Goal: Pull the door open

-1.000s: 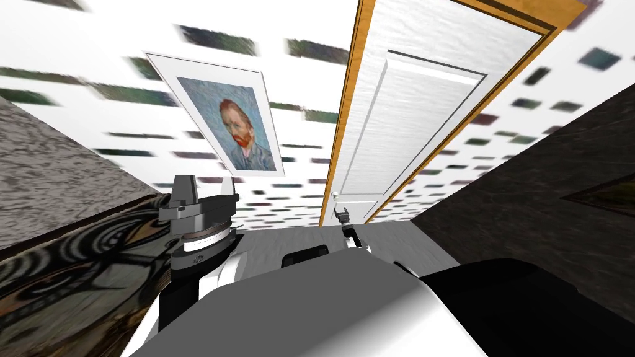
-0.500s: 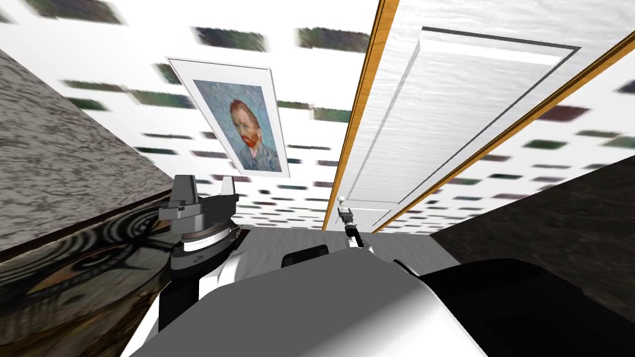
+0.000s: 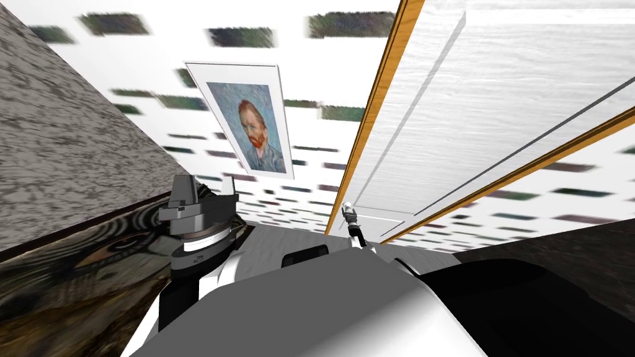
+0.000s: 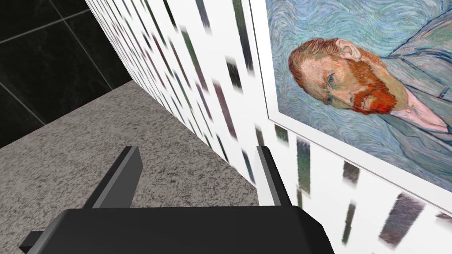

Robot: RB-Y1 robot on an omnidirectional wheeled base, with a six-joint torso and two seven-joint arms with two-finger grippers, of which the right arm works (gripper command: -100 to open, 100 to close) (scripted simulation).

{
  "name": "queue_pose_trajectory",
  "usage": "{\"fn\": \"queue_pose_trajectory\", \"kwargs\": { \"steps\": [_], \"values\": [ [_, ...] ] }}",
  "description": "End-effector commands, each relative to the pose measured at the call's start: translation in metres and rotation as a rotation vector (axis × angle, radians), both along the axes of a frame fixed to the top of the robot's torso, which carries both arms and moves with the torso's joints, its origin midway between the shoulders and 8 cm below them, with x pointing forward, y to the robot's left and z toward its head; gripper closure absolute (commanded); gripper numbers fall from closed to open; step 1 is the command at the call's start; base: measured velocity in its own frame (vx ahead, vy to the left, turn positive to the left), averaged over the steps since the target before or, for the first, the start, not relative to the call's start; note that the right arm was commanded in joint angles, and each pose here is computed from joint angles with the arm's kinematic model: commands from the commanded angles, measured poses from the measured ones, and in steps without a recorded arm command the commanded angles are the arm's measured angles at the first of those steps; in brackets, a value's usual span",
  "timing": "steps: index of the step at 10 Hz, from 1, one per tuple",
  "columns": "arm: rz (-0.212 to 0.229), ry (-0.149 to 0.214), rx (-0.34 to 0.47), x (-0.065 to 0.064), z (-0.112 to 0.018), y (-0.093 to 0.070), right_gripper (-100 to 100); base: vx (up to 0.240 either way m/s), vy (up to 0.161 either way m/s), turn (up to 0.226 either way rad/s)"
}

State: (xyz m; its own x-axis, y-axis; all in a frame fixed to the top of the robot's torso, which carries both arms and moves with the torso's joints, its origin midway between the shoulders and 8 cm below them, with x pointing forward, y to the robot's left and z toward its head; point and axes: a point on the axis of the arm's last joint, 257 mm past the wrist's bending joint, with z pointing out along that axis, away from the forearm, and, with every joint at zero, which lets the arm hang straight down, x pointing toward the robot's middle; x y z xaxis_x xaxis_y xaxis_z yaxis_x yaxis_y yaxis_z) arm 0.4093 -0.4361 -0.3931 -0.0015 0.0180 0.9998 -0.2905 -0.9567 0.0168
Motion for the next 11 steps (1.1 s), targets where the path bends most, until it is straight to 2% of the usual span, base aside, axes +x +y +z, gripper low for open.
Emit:
{"fn": "queue_pose_trajectory", "kwargs": {
  "steps": [1,2,7,11],
  "values": [
    [0.000,0.000,0.000,0.0000,0.0000,0.0000,-100,0.041,-0.024,0.050],
    [0.000,0.000,0.000,0.0000,0.0000,0.0000,100,-0.007,0.002,-0.055],
    [0.000,0.000,0.000,0.0000,0.0000,0.0000,100,-0.006,0.002,0.000],
    [0.060,-0.002,0.003,-0.0015,0.0017,0.0080,100,-0.174,-0.021,0.064]
  ]
}}
